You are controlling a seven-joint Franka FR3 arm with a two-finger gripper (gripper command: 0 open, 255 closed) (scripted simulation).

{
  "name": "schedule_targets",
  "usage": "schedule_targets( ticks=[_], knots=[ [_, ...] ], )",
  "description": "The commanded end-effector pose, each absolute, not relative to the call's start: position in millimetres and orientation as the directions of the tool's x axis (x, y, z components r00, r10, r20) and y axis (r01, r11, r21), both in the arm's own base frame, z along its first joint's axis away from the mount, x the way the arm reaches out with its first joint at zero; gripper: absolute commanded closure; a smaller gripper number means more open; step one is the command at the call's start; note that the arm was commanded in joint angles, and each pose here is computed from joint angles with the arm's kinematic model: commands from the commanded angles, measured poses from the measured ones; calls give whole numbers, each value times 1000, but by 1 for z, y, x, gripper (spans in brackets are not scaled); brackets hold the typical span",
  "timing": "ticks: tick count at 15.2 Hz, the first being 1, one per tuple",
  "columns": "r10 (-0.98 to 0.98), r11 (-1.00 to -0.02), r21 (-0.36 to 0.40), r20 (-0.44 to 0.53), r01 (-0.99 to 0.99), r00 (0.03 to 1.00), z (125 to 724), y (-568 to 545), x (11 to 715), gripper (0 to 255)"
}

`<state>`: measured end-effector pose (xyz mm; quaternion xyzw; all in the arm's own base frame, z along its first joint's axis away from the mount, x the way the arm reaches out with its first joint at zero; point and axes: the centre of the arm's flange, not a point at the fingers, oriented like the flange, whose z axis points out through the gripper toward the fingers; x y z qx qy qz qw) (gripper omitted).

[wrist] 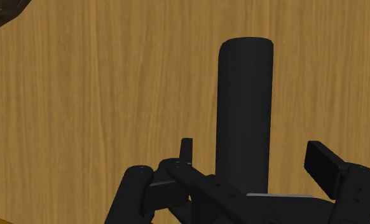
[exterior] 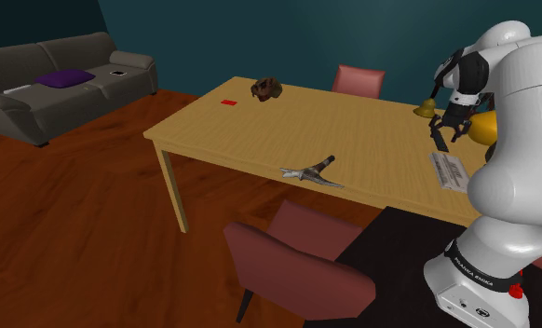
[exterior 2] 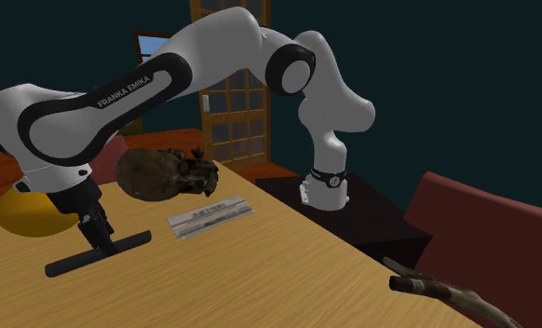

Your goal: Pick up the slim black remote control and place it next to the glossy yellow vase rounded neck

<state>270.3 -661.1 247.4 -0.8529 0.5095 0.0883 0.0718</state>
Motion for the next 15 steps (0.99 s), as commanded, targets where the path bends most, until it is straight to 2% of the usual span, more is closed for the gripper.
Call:
schedule_targets(
  ticks=[1, 3, 7, 15],
  knots=[
    [-856, -470, -32, -224, -882, 465, 247, -661, 270, 0],
    [-856, -470, -32, -224, -882, 465, 247, -661, 270, 0],
    [-856, -470, -33, -224, -882, 465, 296, -672, 274, 0],
    [-856, -470, -32, -224, -882, 465, 296, -672, 274, 0]
  ],
)
